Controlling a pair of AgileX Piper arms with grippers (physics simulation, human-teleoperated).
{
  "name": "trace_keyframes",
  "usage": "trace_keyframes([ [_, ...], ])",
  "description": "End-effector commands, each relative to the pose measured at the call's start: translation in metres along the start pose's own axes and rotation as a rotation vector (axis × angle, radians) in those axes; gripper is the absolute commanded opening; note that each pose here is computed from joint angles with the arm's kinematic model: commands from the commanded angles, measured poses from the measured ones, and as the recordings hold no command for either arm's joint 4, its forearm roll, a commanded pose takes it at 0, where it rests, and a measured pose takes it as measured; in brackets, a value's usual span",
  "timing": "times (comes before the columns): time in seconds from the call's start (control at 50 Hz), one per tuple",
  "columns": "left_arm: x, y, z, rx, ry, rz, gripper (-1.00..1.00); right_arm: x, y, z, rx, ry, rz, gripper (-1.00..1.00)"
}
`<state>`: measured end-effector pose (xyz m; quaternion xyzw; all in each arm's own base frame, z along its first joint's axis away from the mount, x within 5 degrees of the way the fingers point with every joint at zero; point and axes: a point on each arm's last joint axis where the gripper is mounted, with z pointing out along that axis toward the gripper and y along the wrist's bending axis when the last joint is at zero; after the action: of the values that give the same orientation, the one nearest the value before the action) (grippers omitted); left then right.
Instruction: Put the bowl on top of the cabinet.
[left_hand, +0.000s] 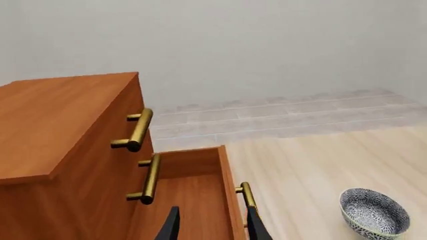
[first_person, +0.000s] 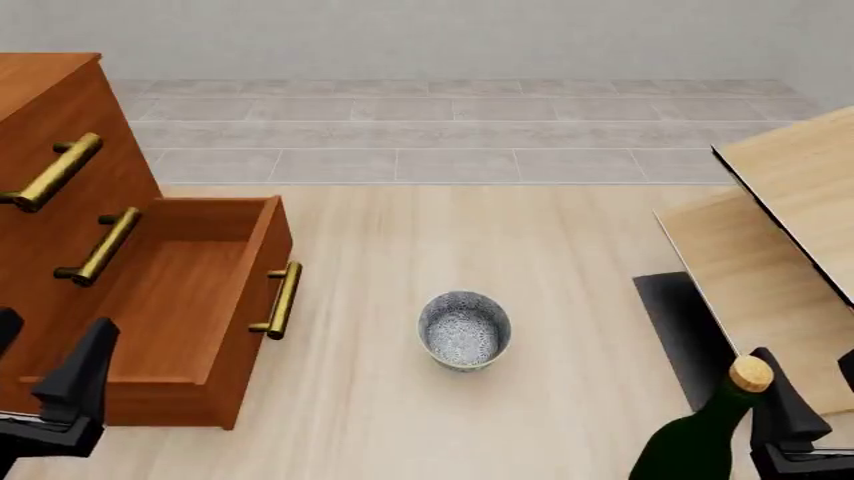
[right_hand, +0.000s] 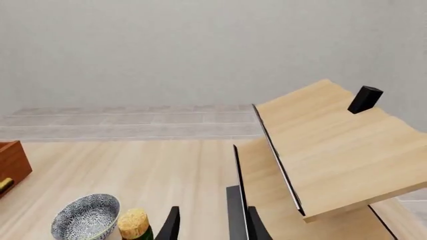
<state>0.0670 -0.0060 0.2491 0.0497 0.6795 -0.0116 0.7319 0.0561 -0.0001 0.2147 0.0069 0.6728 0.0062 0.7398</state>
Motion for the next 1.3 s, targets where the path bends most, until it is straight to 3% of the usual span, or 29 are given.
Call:
trace_keyframes([
  [0.02,-0.028,-0.006,0.01,0.095,-0.008,0.016,1.0,0.0,0.0,0.0,-0.002,0.0,0.004,1.0],
  [0.34,-0.067,-0.035,0.061,0.316,0.084,0.11,1.0,0.0,0.0,0.0,-0.005,0.0,0.001,1.0],
  [0.48,-0.077,-0.055,0.081,0.41,0.138,0.106,1.0,-0.001,0.0,0.0,-0.006,0.002,0.005,1.0],
  [0.68,-0.088,-0.081,0.115,0.472,0.238,0.048,1.0,0.0,0.0,0.0,-0.004,-0.002,0.008,1.0],
  [0.84,-0.086,-0.105,0.139,0.514,0.33,0.019,1.0,0.0,0.0,0.0,-0.002,-0.001,0.017,1.0],
  [0.94,-0.078,-0.118,0.164,0.513,0.381,0.05,1.0,0.0,0.0,0.0,-0.004,-0.003,0.016,1.0],
  [1.02,-0.077,-0.118,0.178,0.49,0.387,0.045,1.0,-0.001,0.0,0.0,-0.004,-0.006,0.014,1.0],
  [1.2,-0.061,-0.141,0.201,0.504,0.458,-0.003,1.0,-0.001,0.0,0.0,-0.004,-0.008,0.016,1.0],
  [1.3,-0.047,-0.144,0.217,0.487,0.486,0.012,1.0,-0.001,0.0,0.0,-0.003,-0.009,0.022,1.0],
])
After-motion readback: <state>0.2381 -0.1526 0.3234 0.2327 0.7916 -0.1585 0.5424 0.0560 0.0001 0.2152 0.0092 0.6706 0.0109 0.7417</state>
